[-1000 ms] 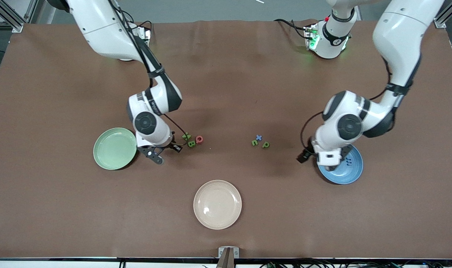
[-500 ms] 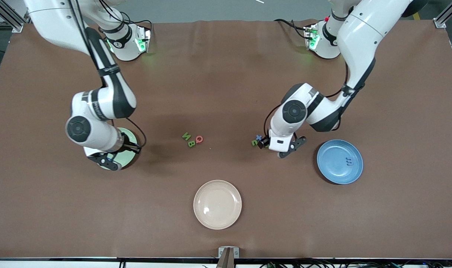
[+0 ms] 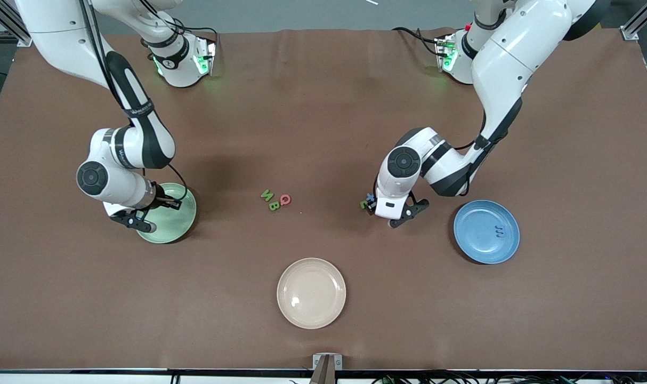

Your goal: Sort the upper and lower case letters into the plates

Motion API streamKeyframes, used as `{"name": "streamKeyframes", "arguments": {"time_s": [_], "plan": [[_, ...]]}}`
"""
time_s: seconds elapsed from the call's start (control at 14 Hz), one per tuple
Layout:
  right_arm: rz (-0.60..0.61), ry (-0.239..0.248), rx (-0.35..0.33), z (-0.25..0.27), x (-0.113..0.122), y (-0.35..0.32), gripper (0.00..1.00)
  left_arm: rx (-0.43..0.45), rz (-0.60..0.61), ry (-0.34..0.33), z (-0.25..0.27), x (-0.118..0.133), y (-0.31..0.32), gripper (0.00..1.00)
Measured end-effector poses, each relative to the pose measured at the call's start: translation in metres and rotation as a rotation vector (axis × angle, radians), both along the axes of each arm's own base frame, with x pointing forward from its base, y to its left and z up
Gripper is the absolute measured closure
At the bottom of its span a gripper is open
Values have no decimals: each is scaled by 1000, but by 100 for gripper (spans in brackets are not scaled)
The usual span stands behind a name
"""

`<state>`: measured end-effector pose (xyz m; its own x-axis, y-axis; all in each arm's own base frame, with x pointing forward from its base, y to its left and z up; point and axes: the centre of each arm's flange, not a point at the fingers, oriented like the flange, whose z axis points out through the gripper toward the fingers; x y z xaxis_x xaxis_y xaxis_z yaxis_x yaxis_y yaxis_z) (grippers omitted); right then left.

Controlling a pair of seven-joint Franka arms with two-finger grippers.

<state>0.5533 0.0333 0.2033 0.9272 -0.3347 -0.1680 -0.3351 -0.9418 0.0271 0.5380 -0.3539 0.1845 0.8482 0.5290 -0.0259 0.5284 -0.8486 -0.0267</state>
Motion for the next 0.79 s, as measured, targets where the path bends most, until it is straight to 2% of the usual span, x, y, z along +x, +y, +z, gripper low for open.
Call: {"name": "streamKeyframes", "arguments": {"time_s": [0.43, 0.57, 0.64, 0.79], "plan": [[13, 33, 3, -11, -13, 3, 66, -28, 14, -11, -6, 1, -4, 29], [13, 43, 3, -15, -17, 2, 66, -34, 17, -6, -11, 0, -4, 42], [13, 45, 2, -16, -18, 2, 66, -35, 18, -8, -11, 1, -4, 43], [13, 46, 2, -16, -18, 2, 66, -38, 20, -12, -9, 2, -5, 62]]}}
